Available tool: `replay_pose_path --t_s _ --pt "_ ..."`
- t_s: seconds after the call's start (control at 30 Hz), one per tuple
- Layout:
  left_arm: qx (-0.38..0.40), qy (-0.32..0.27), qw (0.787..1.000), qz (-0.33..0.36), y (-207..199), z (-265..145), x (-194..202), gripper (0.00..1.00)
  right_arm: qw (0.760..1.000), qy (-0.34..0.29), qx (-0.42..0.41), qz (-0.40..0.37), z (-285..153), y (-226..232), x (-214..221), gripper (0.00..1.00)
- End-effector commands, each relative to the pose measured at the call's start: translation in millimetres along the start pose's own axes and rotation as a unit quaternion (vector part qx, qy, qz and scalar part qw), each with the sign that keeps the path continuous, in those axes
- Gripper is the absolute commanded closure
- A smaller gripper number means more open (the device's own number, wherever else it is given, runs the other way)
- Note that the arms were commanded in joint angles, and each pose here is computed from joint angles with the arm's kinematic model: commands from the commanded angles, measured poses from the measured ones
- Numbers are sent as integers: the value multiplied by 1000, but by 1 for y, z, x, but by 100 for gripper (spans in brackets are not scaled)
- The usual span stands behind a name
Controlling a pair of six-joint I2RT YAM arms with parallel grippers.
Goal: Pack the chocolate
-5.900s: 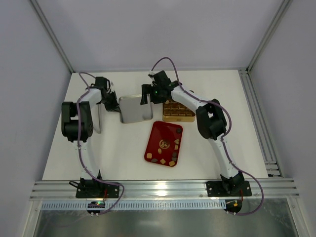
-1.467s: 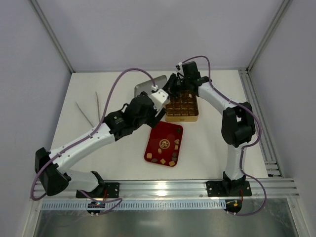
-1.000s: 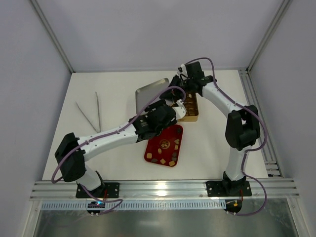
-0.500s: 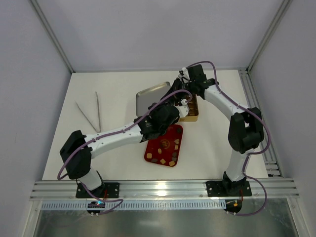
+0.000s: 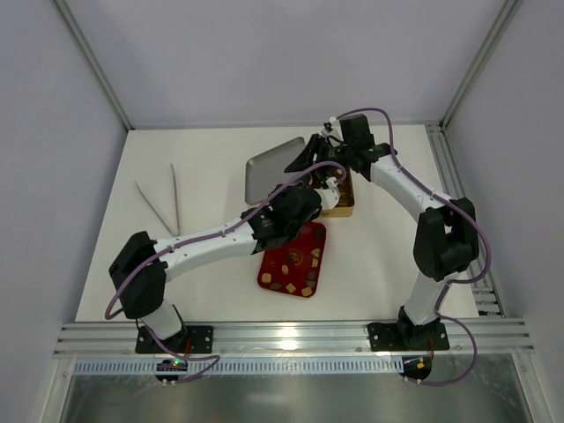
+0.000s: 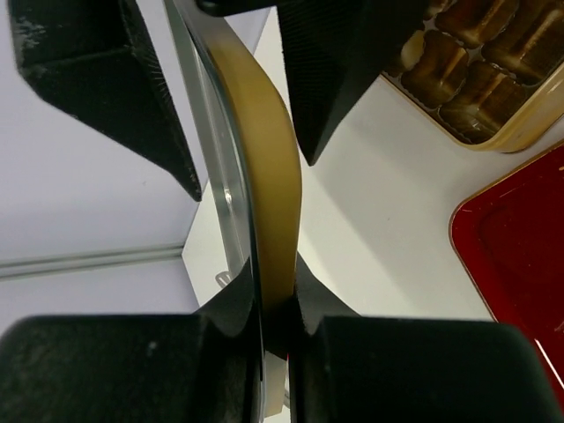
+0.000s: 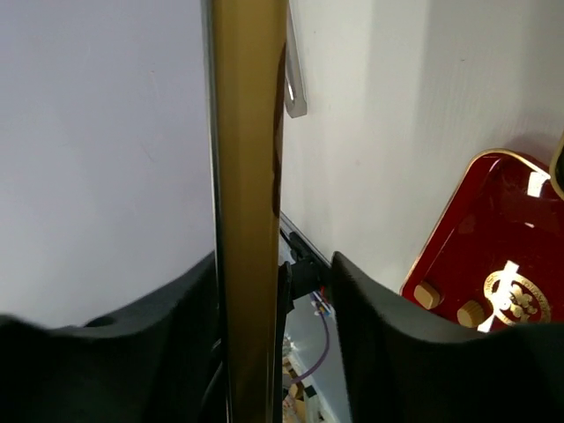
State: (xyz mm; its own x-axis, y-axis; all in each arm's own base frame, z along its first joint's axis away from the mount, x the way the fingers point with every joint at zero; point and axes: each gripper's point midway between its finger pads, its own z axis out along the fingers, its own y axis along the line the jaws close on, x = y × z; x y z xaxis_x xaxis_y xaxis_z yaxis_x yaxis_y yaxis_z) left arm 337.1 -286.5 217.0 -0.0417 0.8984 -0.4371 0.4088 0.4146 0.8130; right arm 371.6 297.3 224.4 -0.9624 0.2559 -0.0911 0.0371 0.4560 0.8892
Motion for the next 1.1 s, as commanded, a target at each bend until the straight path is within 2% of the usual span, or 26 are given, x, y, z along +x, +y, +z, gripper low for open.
replay_pose_path --t_s 0.0,0.03,0.13,0.23,0.43,0.6,0.73,0.77,0.87,0.9,0.97,1.0,1.07 --pt "-26 -44 996 -76 38 -13 -25 100 998 -23 -29 -43 -21 29 2 45" --pt "-17 -48 995 -82 37 -15 -27 100 997 -39 -31 -53 -26 31 -3 34" --pt "7 -60 994 -96 37 -21 -33 100 993 -89 -47 -67 -42 39 -19 20" --pt "36 -68 991 -111 32 -25 -38 100 985 -136 -61 -86 -61 48 -32 10" --pt "81 -80 985 -132 22 -30 -49 100 969 -208 -93 -92 -96 59 -54 1" --pt "113 -92 978 -149 17 -36 -59 100 959 -235 -125 -93 -118 70 -66 0" --pt "154 -106 963 -194 18 -42 -71 100 950 -280 -104 -94 -140 60 -81 1" --pt "168 -114 956 -212 20 -45 -76 100 947 -291 -96 -94 -145 57 -84 0" --pt "223 -142 914 -307 38 -47 -88 100 940 -328 -49 -86 -163 30 -93 0" --pt "271 -155 882 -353 34 -54 -100 100 937 -337 -40 -90 -169 28 -92 0" --pt "303 -163 847 -406 44 -49 -102 100 933 -347 7 -95 -175 7 -94 0" --pt "343 -175 807 -447 44 -56 -114 100 926 -364 31 -96 -180 0 -98 0" --pt "365 -168 774 -489 47 -46 -112 100 919 -369 77 -111 -184 -20 -95 0"
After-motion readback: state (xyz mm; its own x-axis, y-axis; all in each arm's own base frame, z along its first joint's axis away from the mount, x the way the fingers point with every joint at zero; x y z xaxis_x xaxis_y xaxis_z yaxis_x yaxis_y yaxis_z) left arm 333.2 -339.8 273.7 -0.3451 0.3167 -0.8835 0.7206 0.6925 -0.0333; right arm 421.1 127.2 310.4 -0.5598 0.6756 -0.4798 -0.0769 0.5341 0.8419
